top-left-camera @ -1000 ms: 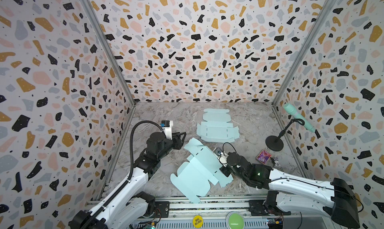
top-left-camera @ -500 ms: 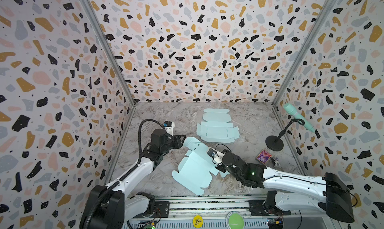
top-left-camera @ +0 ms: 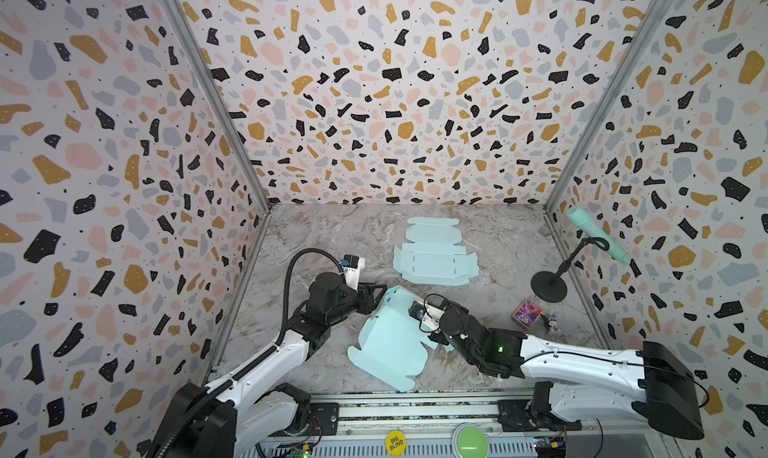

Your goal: Fold the paper box

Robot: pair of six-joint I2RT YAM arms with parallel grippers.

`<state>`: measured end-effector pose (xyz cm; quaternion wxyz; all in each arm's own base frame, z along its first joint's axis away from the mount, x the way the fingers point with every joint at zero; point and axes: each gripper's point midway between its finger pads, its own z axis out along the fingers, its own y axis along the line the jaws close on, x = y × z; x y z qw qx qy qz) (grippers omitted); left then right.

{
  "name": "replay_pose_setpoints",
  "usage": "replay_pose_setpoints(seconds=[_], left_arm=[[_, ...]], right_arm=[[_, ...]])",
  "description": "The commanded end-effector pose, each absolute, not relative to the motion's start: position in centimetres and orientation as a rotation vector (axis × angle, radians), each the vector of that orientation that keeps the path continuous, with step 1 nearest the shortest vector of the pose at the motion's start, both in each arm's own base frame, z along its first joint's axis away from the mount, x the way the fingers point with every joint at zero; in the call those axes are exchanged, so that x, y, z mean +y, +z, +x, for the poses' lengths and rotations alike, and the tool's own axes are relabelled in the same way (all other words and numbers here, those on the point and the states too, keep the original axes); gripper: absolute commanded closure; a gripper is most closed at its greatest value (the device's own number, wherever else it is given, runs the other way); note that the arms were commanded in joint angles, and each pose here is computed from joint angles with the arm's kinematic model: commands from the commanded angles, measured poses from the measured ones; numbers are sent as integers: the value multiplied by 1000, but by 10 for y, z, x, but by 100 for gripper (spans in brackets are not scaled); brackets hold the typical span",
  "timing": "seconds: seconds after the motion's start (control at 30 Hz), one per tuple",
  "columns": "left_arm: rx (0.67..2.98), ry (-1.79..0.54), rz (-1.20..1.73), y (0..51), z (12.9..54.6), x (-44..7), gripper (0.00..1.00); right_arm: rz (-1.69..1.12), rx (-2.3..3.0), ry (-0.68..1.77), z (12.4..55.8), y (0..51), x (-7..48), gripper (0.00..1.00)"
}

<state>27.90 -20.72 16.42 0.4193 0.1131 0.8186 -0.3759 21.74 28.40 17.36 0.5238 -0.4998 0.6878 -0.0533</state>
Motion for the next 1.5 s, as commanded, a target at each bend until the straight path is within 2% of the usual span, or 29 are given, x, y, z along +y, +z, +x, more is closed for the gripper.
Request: replay_pose_setpoints(seconds=[0.0, 0.2, 1.1, 1.47], left_arm=[[2003, -971, 311, 173, 270, -216, 54], [2001, -973, 329, 173, 258, -223, 54], [2012, -950, 445, 158, 230, -234, 51], [2048, -906, 361, 144, 218, -214, 50]], right_arm=[[-1144, 1595, -122, 219, 201, 290, 100], [-1142, 1581, -184, 218, 199, 287, 100], [-1184, 1481, -133, 206, 196, 294, 100], [-1188, 1429, -198, 200, 197, 292, 100]])
